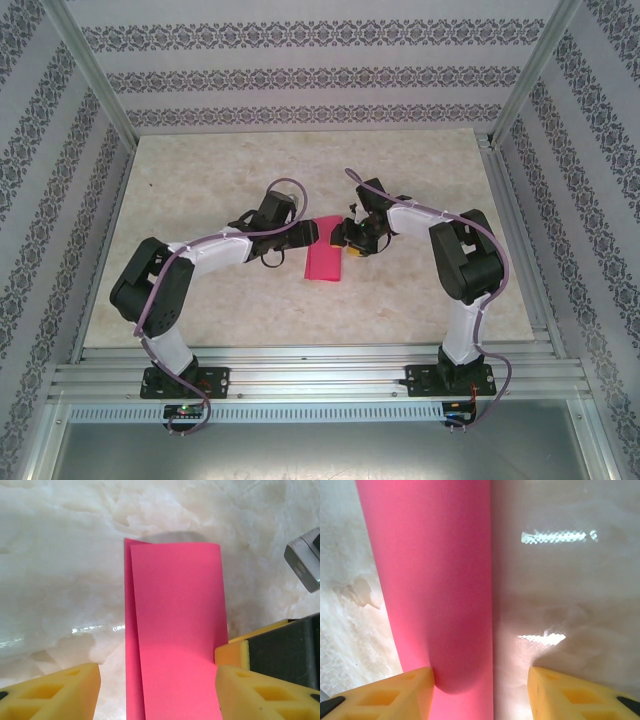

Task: Fold a paper plane with a square sheet of paper (pick it up from the middle)
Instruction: Fold the square sheet of paper in half at the center of the table.

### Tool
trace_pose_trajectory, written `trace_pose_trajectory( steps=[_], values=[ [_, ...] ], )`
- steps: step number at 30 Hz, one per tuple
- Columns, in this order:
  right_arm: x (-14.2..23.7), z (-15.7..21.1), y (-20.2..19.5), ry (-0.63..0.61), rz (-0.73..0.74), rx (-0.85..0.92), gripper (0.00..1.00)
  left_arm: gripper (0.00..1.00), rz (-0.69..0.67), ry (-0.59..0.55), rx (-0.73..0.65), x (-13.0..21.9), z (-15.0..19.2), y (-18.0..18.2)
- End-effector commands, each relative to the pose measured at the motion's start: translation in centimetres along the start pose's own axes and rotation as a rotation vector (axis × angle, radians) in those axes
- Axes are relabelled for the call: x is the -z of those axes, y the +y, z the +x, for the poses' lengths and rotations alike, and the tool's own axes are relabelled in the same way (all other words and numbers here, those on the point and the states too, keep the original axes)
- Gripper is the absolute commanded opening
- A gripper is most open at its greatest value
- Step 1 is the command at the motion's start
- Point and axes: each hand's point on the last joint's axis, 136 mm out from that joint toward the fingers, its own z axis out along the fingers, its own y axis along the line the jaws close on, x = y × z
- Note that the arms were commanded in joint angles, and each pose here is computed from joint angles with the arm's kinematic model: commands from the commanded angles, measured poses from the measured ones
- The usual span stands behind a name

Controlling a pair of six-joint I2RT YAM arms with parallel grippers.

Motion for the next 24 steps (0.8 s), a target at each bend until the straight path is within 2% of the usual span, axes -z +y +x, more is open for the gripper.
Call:
trace_pose_trajectory(
  steps=[1,7,14,24],
  values=[
    [0.5,-0.5,0.8,-0.011,-0.002,0.050,0.52,0.63,-0.082,-0.010,0.034,0.6,0.2,1.4],
    [0.4,-1.0,0.7,-0.027,0.010,0.009,0.52,0.62,-0.090,-0.013,0.050,0.4,0.0,1.5],
    [-0.1,-1.1,-0.6,-0.035,0.097,-0.023,0.51,0.61,-0.084,-0.017,0.044,0.3,-0.3,1.2],
    [-0.9,-0.5,0.4,-0.001,0.082,0.014,0.52,0.55,-0.029,0.005,0.050,-0.4,-0.7,-0.3]
  ],
)
